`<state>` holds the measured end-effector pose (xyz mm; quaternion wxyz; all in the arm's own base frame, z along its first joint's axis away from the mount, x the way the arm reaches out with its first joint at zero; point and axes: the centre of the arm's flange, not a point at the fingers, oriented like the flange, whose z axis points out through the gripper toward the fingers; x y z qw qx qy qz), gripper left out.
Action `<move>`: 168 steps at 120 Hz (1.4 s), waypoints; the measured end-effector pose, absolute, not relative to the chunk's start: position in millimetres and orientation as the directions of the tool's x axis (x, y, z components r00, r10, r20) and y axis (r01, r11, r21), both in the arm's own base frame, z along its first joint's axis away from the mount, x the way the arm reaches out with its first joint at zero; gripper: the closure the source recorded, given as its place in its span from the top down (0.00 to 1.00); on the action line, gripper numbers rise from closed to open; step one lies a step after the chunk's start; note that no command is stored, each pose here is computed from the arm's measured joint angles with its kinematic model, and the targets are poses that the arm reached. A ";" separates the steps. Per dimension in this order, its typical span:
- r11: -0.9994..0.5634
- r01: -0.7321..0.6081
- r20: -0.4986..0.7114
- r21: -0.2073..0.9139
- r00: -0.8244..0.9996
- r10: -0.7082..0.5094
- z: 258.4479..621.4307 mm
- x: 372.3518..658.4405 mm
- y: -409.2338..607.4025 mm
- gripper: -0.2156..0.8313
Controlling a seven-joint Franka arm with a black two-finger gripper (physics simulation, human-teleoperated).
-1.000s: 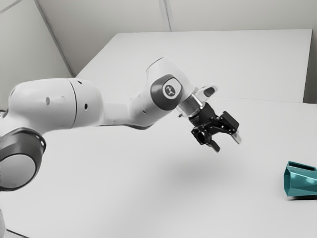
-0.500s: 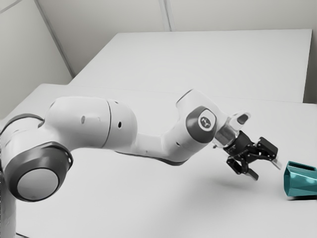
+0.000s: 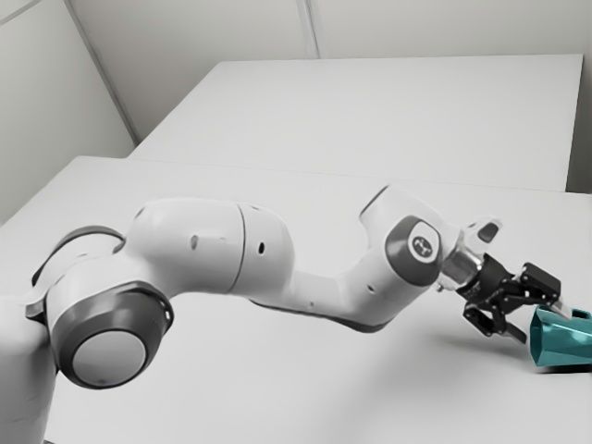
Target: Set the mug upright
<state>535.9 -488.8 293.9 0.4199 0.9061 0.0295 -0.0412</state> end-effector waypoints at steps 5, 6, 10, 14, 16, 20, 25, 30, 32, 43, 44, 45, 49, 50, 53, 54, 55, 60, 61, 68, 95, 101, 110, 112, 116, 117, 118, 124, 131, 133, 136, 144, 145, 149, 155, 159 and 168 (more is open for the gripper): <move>-0.639 0.095 -0.103 0.764 0.994 0.024 293.0 536.1 -491.9 0.79; -0.637 0.095 -0.103 0.765 0.994 0.025 293.1 536.4 -492.6 0.79; -0.631 0.098 -0.106 0.770 0.994 0.026 292.3 536.0 -496.3 0.79; -0.626 0.101 -0.107 0.773 0.994 0.028 292.2 535.9 -498.9 0.79; -0.624 0.101 -0.107 0.775 0.994 0.029 292.0 536.1 -500.2 0.79; -0.619 0.103 -0.106 0.778 0.994 0.031 291.7 537.1 -502.6 0.79; -0.615 0.103 -0.104 0.782 0.994 0.034 291.4 538.2 -505.4 0.79; -0.611 0.103 -0.103 0.785 0.994 0.035 290.1 539.6 -508.5 0.79; -0.610 0.103 -0.103 0.786 0.994 0.036 289.1 540.1 -509.5 0.79; -0.603 0.102 -0.100 0.791 0.994 0.037 286.0 542.9 -515.1 0.79; -0.603 0.102 -0.100 0.791 0.994 0.037 285.8 542.8 -515.7 0.79; -0.602 0.102 -0.100 0.792 0.994 0.037 285.6 542.6 -516.4 0.79; -0.601 0.101 -0.100 0.793 0.994 0.036 284.8 542.4 -518.2 0.79; -0.601 0.101 -0.100 0.793 0.994 0.036 284.7 542.4 -518.6 0.79; -0.600 0.101 -0.099 0.793 0.994 0.036 284.1 542.3 -519.3 0.78; -0.600 0.101 -0.099 0.793 0.994 0.036 283.9 542.3 -519.5 0.77; -0.600 0.101 -0.099 0.793 0.994 0.036 283.7 542.3 -519.6 0.76; -0.601 0.101 -0.099 0.793 0.994 0.037 282.8 541.9 -519.9 0.68; -0.602 0.101 -0.099 0.792 0.994 0.037 282.5 541.8 -520.0 0.66; -0.604 0.100 -0.098 0.791 0.995 0.037 282.0 541.3 -520.1 0.51; -0.614 0.057 -0.044 0.787 0.998 0.036 298.7 545.9 -524.0 0.17; -0.616 0.032 -0.016 0.787 0.999 0.032 307.6 549.4 -525.8 0.14; -0.620 0.006 0.014 0.785 1.000 0.027 316.2 552.4 -527.7 0.10; -0.621 0.003 0.017 0.784 0.999 0.027 317.1 552.7 -527.9 0.10; -0.623 0.000 0.021 0.782 0.999 0.027 317.9 552.9 -528.4 0.09; -0.624 -0.001 0.022 0.782 0.999 0.026 318.0 552.6 -528.9 0.09; -0.624 -0.002 0.022 0.781 0.999 0.025 318.1 552.2 -529.4 0.08; -0.627 -0.003 0.023 0.779 0.999 0.025 318.3 550.8 -531.3 0.07; -0.629 0.001 0.021 0.777 0.999 0.027 317.4 549.9 -532.4 0.06; -0.630 0.003 0.020 0.777 0.999 0.029 317.4 549.8 -532.6 0.06; -0.631 0.004 0.019 0.776 0.999 0.030 317.6 549.2 -533.3 0.06; -0.637 -0.009 0.032 0.771 0.999 0.024 324.2 547.4 -535.6 0.05; -0.639 -0.015 0.038 0.769 0.999 0.022 326.7 547.2 -535.9 0.05; -0.647 -0.042 0.065 0.761 0.998 0.011 338.2 546.5 -536.6 0.05; -0.666 -0.095 0.121 0.740 0.993 -0.008 361.7 546.7 -534.2 0.05; -0.682 -0.124 0.153 0.721 0.988 -0.018 375.3 547.0 -530.3 0.05; -0.730 -0.155 0.198 0.666 0.980 -0.028 389.0 549.8 -512.2 0.05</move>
